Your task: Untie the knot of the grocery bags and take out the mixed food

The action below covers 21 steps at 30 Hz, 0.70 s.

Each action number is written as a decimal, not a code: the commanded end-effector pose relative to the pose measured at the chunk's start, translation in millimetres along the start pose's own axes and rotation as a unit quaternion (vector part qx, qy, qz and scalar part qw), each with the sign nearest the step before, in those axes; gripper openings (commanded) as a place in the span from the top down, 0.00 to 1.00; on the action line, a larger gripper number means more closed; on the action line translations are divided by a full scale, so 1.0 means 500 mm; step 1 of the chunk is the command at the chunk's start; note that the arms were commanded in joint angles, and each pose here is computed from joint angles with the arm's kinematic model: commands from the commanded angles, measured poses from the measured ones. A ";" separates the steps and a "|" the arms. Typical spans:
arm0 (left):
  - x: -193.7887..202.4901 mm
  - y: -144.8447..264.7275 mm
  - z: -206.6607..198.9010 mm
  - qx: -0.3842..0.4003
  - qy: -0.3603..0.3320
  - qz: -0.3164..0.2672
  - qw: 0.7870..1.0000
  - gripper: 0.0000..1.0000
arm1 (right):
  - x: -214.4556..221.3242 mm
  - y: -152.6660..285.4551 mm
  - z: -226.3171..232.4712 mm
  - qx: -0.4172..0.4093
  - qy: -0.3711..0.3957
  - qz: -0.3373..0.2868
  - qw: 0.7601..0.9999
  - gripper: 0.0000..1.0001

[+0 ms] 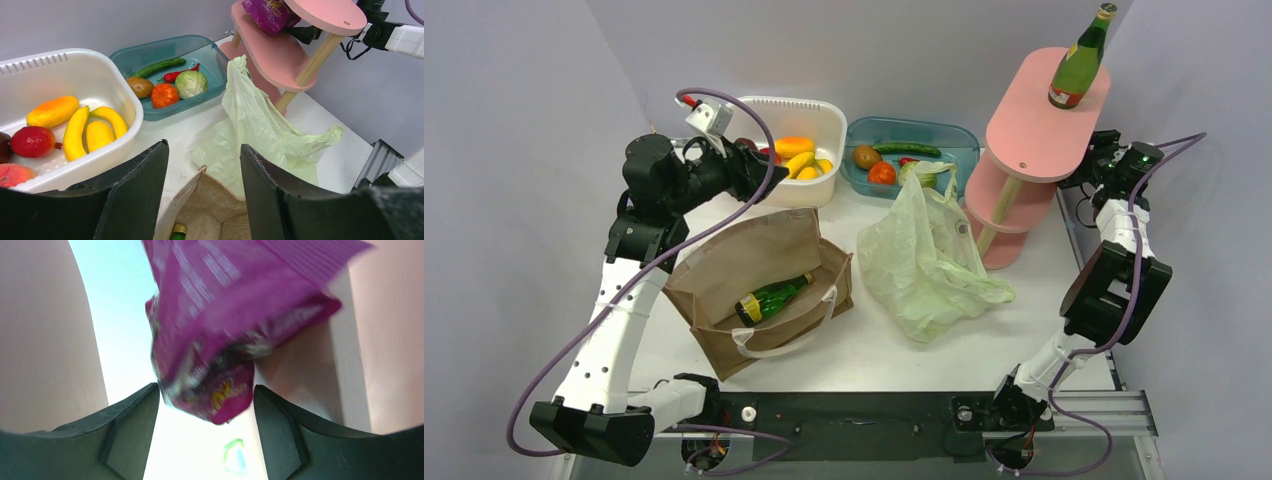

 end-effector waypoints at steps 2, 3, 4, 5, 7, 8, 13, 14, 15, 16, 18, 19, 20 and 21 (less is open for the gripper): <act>-0.050 0.025 -0.026 0.007 -0.038 -0.036 0.999 0.48 | 0.018 0.070 0.052 -0.033 0.025 -0.010 0.999 0.34; -0.046 0.026 -0.026 0.007 -0.037 -0.033 0.999 0.48 | 0.020 0.076 0.051 -0.033 0.024 -0.010 0.999 0.34; -0.047 0.029 -0.029 0.007 -0.039 -0.035 0.999 0.47 | 0.023 0.085 0.045 -0.030 0.021 -0.011 0.999 0.34; -0.043 0.030 -0.029 0.007 -0.039 -0.033 0.999 0.47 | 0.025 0.090 0.043 -0.029 0.021 -0.011 0.999 0.33; -0.038 0.035 -0.031 0.007 -0.041 -0.031 0.999 0.47 | 0.030 0.106 0.030 -0.023 0.017 -0.012 1.000 0.33; -0.037 0.038 -0.033 0.008 -0.044 -0.031 0.999 0.47 | 0.031 0.117 0.036 -0.026 0.021 -0.015 0.999 0.33; -0.014 0.049 -0.037 0.013 -0.062 -0.019 0.998 0.47 | 0.042 0.160 0.029 -0.013 0.026 -0.021 0.999 0.33; -0.007 0.053 -0.040 0.015 -0.064 -0.015 0.998 0.47 | 0.039 0.168 0.023 -0.007 0.030 -0.025 0.999 0.33; -0.002 0.056 -0.040 0.016 -0.072 -0.013 0.997 0.47 | 0.048 0.179 0.015 0.001 0.025 -0.023 0.999 0.33; 0.006 0.061 -0.043 0.018 -0.073 -0.008 0.997 0.47 | 0.046 0.190 0.009 0.004 0.030 -0.027 0.999 0.33; 0.024 0.070 -0.050 0.030 -0.088 0.007 0.996 0.47 | 0.057 0.214 -0.011 0.020 0.031 -0.027 0.999 0.34; 0.031 0.074 -0.051 0.037 -0.115 0.013 0.993 0.47 | 0.068 0.232 -0.024 0.032 0.024 -0.025 0.999 0.35; 0.049 0.085 -0.063 0.054 -0.119 0.028 0.991 0.47 | 0.074 0.242 -0.035 0.040 0.036 -0.023 0.998 0.36; 0.059 0.092 -0.067 0.065 -0.145 0.036 0.987 0.47 | 0.090 0.263 -0.054 0.058 0.026 -0.020 0.998 0.36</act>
Point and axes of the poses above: each gripper's point midway between its finger pads, its own y axis back along the fingers, its own z axis along the line the jaws close on, x = y × z, the point moved 2 cm from there along y, back along the fingers, and after that the axes turned 5 degrees about -y, right-handed, at the moved point
